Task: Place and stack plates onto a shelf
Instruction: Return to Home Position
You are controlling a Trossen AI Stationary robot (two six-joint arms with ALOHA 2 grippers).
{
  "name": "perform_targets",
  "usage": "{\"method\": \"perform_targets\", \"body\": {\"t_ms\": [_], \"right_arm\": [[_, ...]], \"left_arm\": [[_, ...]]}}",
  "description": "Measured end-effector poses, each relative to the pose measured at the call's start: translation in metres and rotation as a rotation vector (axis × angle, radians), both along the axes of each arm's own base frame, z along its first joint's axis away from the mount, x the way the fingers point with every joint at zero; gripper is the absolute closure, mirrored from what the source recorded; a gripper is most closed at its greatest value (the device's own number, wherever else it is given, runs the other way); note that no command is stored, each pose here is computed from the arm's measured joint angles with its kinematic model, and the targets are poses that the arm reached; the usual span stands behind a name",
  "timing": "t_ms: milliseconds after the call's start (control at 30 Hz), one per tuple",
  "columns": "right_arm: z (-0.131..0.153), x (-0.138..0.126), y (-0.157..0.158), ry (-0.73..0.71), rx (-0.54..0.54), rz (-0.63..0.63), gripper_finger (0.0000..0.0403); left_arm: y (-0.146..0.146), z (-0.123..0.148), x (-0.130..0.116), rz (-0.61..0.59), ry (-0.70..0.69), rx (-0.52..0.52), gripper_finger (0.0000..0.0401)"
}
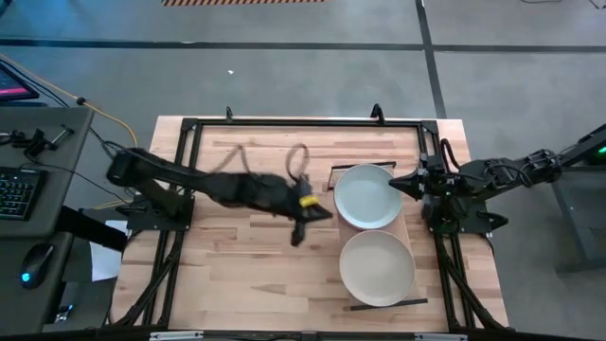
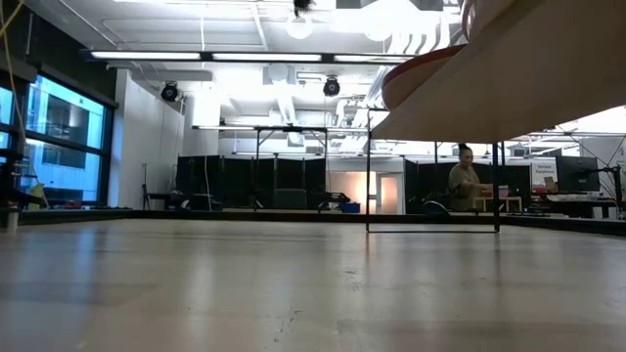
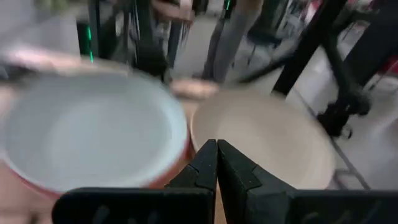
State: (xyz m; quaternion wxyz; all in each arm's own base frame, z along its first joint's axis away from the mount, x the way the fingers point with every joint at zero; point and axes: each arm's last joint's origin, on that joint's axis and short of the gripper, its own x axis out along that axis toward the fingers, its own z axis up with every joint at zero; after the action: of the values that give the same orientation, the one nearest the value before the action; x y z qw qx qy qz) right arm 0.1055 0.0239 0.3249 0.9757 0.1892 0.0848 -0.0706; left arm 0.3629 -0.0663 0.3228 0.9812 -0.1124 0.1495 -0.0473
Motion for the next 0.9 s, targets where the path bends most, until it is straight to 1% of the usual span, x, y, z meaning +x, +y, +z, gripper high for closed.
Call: {"method": "perform_targets", "body": {"t_ms": [100,167,200,300,467,567,667,767,900], "right_arm": [[-0.001,0.005,0.002,0.014,0.000,-0.001,0.0402],[-0.003,0.009,0.003,0.027,-0.003,0.000,0.0402],[-0.004,0.011,0.004,0.037,-0.005,0.006,0.0402],[-0.006,0.017,0.007,0.059,-0.010,0.029,0.0402],[-0.006,0.019,0.008,0.064,-0.010,0.042,0.0402],[-0.006,0.017,0.007,0.057,-0.013,0.043,0.0402],[-0.002,0.017,0.007,0.023,-0.032,0.048,0.0402],[0.001,0.017,0.007,-0.006,-0.054,0.055,0.0402],[0.003,0.017,0.007,-0.025,-0.065,0.057,0.0402]], "left_arm": [[0.010,0.030,-0.027,-0.002,-0.088,0.048,0.0401],[0.016,0.044,-0.045,0.002,-0.175,0.065,0.0401],[0.019,0.046,-0.055,0.006,-0.200,0.064,0.0401],[0.027,0.042,-0.079,0.027,-0.276,0.041,0.0401],[0.039,0.020,-0.111,0.069,-0.270,-0.029,0.0401],[0.044,0.015,-0.123,0.085,-0.299,-0.057,0.0401],[0.045,0.015,-0.129,0.089,-0.342,-0.063,0.0401],[0.046,0.015,-0.131,0.088,-0.366,-0.060,0.0401],[0.046,0.013,-0.131,0.088,-0.361,-0.058,0.0401]]}}
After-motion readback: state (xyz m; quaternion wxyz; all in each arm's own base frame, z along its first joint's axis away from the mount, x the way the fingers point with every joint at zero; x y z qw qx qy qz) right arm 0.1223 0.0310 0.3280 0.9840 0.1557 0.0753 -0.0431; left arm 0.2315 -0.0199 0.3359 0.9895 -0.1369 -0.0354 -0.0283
